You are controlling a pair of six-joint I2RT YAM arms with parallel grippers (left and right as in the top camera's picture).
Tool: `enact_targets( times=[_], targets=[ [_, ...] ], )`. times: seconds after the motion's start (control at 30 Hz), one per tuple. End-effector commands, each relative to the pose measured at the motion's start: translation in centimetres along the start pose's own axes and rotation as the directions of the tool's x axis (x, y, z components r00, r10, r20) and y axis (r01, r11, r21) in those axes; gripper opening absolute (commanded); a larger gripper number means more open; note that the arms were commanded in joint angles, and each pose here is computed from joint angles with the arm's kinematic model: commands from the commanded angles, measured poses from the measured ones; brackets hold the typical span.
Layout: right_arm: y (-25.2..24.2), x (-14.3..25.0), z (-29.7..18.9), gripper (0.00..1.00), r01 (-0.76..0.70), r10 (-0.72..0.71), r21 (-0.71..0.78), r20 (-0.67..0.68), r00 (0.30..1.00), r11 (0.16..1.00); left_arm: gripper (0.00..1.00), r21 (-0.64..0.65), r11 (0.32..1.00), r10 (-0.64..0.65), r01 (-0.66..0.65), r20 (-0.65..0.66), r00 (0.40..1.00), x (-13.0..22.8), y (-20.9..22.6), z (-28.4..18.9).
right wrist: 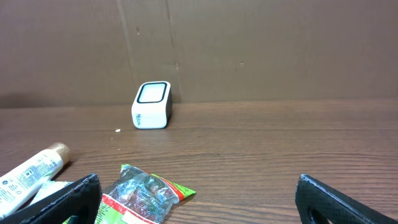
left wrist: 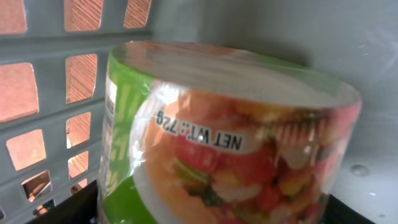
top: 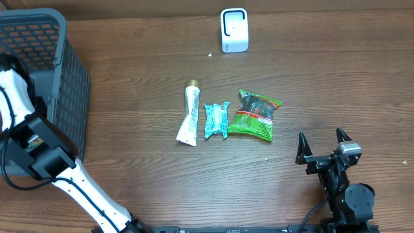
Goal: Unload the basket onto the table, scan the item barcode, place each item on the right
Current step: 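Grasp the round noodle cup in the basket with the left gripper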
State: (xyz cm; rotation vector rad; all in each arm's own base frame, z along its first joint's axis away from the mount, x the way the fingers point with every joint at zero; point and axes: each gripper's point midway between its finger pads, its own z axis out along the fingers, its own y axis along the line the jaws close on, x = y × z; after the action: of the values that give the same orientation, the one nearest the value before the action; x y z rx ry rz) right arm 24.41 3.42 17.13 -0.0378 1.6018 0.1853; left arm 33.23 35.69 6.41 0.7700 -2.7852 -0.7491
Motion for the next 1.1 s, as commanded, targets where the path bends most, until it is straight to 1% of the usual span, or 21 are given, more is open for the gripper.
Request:
enact_targets(
  times=[0.0,0.37,0.47,0.63,0.67,0.8,0.9,1.03,1.07],
  targets=[
    [-0.2,0.1,0.0,1.00,0.004,-0.004,0.010,0.009,1.000,1.000,0.63,0.021,0.999,0.025,-0.025,0.001,1.000,-0.1,-1.7,-0.1],
    [-0.2,0.1,0.0,1.00,0.004,-0.004,0.010,0.009,1.000,1.000,0.65,0.022,0.997,-0.078,0.078,-0.001,0.997,0.0,-2.4,-1.1],
    [-0.2,0.1,0.0,1.00,0.004,-0.004,0.010,0.009,1.000,1.000,0.66,0.025,0.993,-0.114,0.114,0.011,0.993,-0.3,-2.1,-2.3],
    [-0.2,0.1,0.0,1.00,0.004,-0.004,0.010,0.009,1.000,1.000,0.66,0.040,0.983,-0.180,0.178,0.073,0.981,-1.4,-0.6,-5.9],
    [-0.2,0.1,0.0,1.00,0.004,-0.004,0.010,0.009,1.000,1.000,0.66,0.052,0.979,-0.200,0.196,0.087,0.976,-1.7,-0.4,-6.7],
    [-0.2,0.1,0.0,1.00,0.004,-0.004,0.010,0.009,1.000,1.000,0.65,0.181,0.956,-0.260,0.230,0.162,0.952,-3.0,-0.2,-10.5],
    [-0.2,0.1,0.0,1.00,0.004,-0.004,0.010,0.009,1.000,1.000,0.66,0.260,0.925,-0.335,0.276,0.218,0.917,-3.4,0.7,-13.9],
    [-0.2,0.1,0.0,1.00,0.004,-0.004,0.010,0.009,1.000,1.000,0.64,0.352,0.897,-0.373,0.266,0.282,0.884,-3.6,1.3,-17.6],
    [-0.2,0.1,0.0,1.00,0.004,-0.004,0.010,0.009,1.000,1.000,0.64,0.397,0.880,-0.396,0.261,0.309,0.865,-3.6,1.5,-19.3]
  ],
)
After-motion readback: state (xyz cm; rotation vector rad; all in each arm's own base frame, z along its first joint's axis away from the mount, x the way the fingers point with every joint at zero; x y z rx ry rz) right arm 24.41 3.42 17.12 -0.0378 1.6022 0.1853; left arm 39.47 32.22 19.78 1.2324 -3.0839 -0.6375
